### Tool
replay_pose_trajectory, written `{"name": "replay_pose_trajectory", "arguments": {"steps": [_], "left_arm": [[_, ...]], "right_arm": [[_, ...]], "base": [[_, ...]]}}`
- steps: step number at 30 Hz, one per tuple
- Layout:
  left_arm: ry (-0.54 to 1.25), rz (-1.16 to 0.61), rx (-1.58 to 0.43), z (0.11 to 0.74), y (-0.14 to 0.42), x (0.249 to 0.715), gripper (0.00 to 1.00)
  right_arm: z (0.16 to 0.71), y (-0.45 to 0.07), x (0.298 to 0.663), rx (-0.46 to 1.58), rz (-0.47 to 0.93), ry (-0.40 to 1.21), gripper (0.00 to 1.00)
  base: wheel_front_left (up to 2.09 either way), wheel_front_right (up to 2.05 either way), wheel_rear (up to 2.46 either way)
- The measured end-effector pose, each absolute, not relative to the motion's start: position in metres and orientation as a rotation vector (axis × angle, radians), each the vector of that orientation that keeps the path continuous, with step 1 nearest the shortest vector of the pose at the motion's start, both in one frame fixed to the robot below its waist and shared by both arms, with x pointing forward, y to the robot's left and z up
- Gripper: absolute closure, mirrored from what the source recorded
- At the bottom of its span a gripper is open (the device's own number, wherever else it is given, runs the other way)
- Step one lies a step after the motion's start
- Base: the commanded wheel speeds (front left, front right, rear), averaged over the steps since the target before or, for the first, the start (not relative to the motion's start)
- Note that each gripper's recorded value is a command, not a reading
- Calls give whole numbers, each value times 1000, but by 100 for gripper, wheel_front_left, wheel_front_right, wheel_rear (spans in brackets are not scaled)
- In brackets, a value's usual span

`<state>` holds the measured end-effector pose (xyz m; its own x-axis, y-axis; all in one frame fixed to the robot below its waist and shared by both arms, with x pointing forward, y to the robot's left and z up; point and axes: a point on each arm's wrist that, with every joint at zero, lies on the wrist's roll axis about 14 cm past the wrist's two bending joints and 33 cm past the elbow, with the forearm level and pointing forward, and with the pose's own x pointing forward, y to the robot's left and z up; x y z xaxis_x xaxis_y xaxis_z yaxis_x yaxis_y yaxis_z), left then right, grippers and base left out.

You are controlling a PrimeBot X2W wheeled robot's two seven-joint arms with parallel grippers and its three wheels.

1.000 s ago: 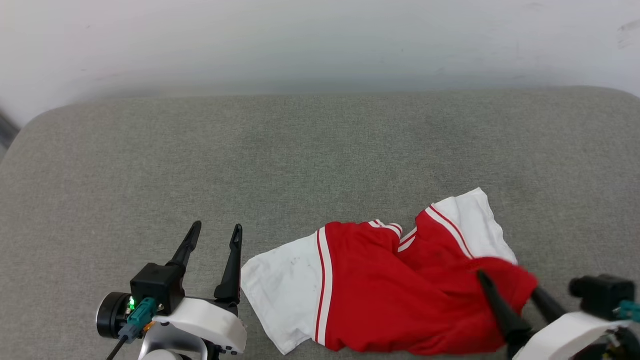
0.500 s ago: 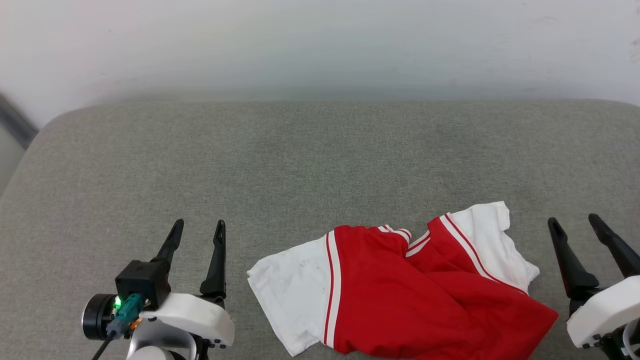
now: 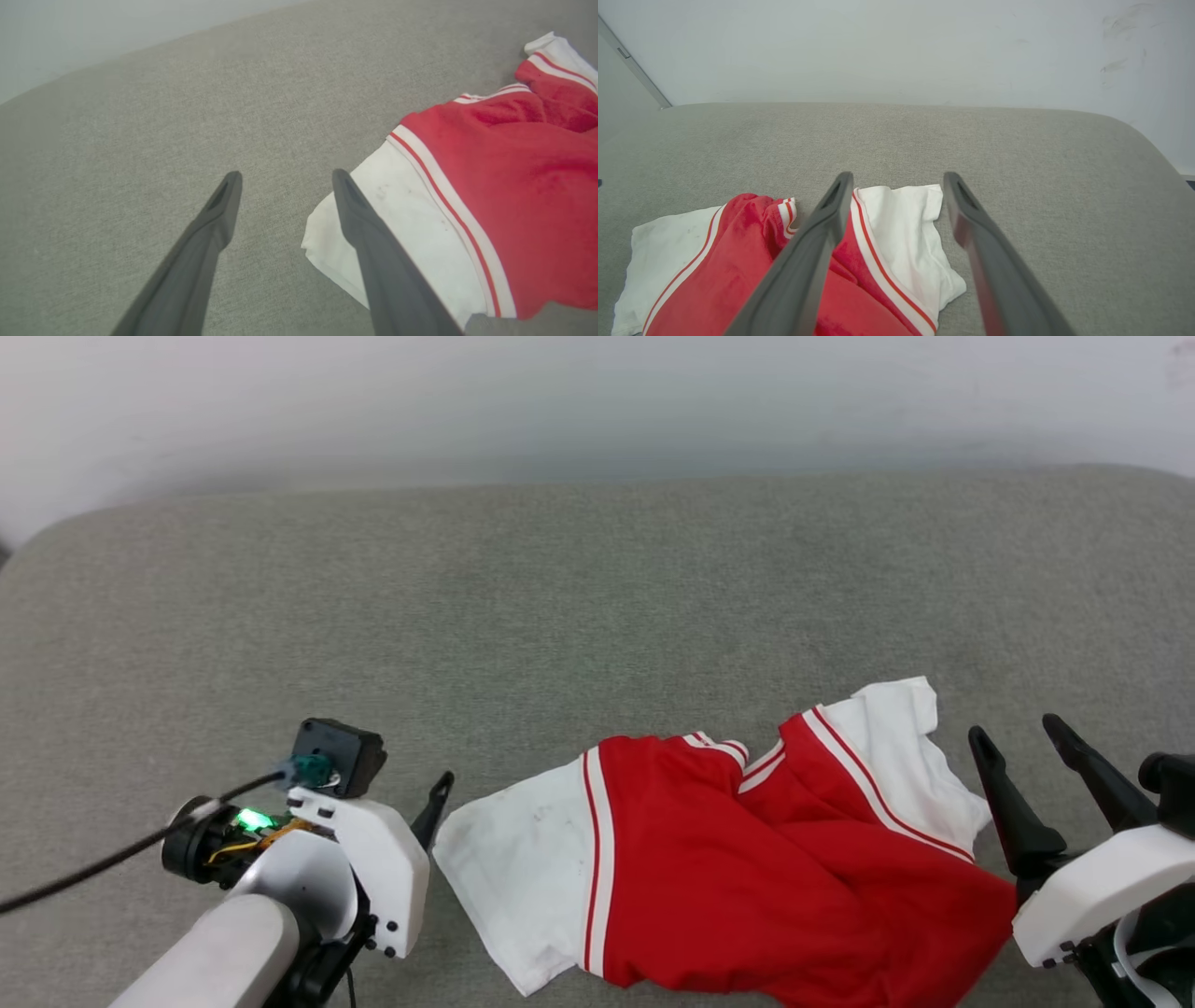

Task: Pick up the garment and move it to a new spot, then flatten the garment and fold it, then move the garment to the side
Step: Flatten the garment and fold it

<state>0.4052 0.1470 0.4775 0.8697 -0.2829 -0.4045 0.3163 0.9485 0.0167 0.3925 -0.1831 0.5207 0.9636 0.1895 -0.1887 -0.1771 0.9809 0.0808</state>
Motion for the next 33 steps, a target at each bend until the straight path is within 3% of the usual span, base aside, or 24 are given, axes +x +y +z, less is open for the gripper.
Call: {"name": "replay_pose_trajectory", "arguments": {"steps": [16,17,18,19,25,33], "left_arm": [[968,-579,286,372,129,375,1],[987,-588,291,370,129,374,51],[994,-595,298,369,128,374,72],[994,-602,295,369,126,374,100],[812,-546,188,390,109,386,100],[527,-443,84,447,111,402,100]], "right_arm": [[496,-196,399,119,119,221,0],[496,-197,398,119,115,217,0],[496,-199,398,119,109,214,0],[497,-201,397,121,101,207,0],[511,-221,397,118,46,108,0],[492,-237,416,101,54,222,0]], "base": [[0,0,0],[0,0,0],[0,0,0],[0,0,0],[0,0,0],[0,0,0]]}}
